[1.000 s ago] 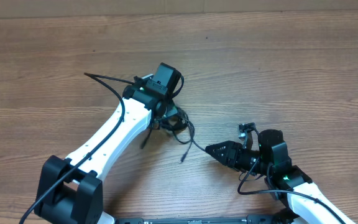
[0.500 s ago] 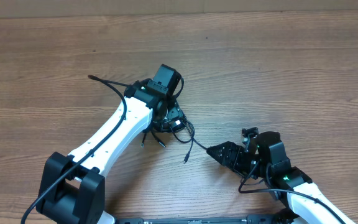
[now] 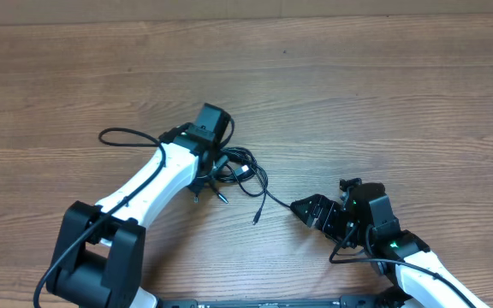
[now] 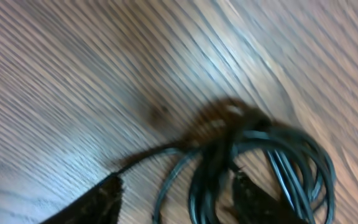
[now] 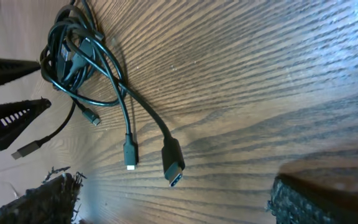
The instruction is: Untangle cables
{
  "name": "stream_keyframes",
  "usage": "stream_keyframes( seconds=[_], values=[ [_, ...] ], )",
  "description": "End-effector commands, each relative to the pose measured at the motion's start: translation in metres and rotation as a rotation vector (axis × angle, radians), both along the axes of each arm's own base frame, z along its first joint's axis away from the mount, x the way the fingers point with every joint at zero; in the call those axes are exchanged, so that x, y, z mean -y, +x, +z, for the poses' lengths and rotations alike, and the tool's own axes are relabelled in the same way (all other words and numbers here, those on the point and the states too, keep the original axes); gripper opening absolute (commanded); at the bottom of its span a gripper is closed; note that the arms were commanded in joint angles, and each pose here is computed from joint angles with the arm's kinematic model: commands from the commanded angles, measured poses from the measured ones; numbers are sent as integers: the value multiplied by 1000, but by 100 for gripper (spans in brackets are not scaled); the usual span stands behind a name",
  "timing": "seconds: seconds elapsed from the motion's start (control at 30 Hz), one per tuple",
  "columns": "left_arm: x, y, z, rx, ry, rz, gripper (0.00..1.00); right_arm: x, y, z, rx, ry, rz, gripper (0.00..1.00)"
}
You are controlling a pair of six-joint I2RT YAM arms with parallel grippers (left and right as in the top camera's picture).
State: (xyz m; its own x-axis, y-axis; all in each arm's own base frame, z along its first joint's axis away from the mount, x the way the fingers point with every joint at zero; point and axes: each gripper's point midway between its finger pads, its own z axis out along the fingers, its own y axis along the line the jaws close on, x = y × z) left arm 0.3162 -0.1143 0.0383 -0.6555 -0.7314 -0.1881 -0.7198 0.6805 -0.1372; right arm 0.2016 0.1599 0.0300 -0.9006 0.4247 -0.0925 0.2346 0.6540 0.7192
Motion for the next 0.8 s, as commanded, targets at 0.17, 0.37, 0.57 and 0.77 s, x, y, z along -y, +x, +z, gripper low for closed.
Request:
stream_keyframes(
  seconds=[0.17, 0.37, 0.57, 0.77],
  values=[
    [-11, 12, -2, 52, 33, 50, 45, 5, 3, -3, 12, -30, -24, 99],
    [-9, 15, -4, 68, 22, 51, 44, 5, 4, -3, 15, -29, -24, 99],
    [2, 17, -22, 30, -20, 39, 32, 5, 4, -3, 14, -29, -24, 99],
    [0, 4, -45, -58, -4, 35, 4, 5, 3, -3, 12, -30, -24, 98]
  ],
)
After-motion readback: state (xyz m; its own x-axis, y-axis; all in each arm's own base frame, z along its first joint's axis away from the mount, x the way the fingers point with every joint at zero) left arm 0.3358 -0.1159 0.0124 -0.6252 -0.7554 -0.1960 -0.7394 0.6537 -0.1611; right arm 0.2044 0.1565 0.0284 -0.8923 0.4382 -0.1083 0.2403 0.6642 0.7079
